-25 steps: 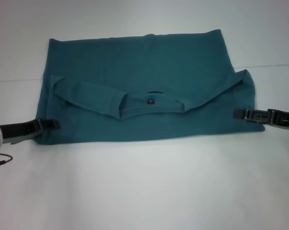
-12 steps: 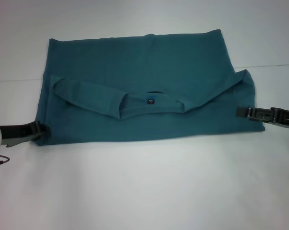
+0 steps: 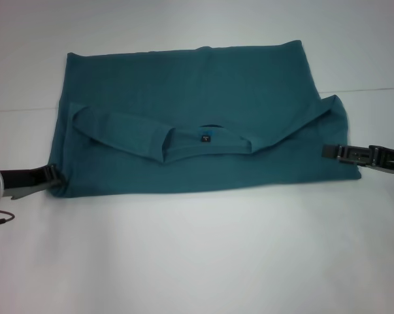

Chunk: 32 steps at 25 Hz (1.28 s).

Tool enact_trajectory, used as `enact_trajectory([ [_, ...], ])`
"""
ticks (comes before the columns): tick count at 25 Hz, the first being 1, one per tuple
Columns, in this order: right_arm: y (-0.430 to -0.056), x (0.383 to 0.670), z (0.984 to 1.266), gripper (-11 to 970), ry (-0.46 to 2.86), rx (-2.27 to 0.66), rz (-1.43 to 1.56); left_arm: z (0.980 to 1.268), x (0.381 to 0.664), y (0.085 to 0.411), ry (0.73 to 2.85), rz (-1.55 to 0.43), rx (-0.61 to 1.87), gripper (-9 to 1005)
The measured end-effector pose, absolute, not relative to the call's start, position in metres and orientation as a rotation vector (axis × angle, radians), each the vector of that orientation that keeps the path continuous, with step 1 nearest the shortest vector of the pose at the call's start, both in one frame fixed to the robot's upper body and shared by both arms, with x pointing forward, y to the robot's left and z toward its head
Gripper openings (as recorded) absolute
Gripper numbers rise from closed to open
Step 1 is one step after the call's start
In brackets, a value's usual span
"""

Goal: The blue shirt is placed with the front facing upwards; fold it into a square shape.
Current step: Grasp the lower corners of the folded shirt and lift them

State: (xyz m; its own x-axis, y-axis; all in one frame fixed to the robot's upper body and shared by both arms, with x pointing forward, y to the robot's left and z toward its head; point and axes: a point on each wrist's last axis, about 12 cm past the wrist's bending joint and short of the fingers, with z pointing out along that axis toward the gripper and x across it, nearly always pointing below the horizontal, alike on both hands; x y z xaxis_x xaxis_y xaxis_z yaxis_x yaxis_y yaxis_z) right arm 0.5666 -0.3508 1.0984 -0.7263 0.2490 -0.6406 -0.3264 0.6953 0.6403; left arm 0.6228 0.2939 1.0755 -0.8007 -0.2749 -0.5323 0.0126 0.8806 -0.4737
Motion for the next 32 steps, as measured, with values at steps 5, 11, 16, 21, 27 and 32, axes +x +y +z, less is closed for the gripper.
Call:
enact_trajectory([
  [5, -0.351, 0.567, 1.099, 795, 2.164, -0.059, 1.000, 1.082, 0.622, 0.297, 2.405, -0.697, -0.216, 1],
  [11, -0.351, 0.566, 1.098, 795, 2.165, -0.058, 1.000, 1.093, 0.614, 0.315, 2.310, -0.877, -0.292, 31],
  [16, -0.350, 0.567, 1.099, 795, 2.164, -0.062, 1.000, 1.090, 0.611, 0.320, 2.312, -0.877, -0.309, 56],
  [21, -0.349, 0.569, 1.099, 795, 2.166, -0.069, 1.001, 1.090, 0.610, 0.320, 2.313, -0.873, -0.305, 81],
  [27, -0.349, 0.568, 1.099, 795, 2.167, -0.068, 1.001, 1.089, 0.610, 0.322, 2.315, -0.864, -0.317, 112],
  [32, -0.349, 0.568, 1.099, 794, 2.166, -0.068, 1.002, 1.090, 0.607, 0.332, 2.327, -0.851, -0.403, 137],
])
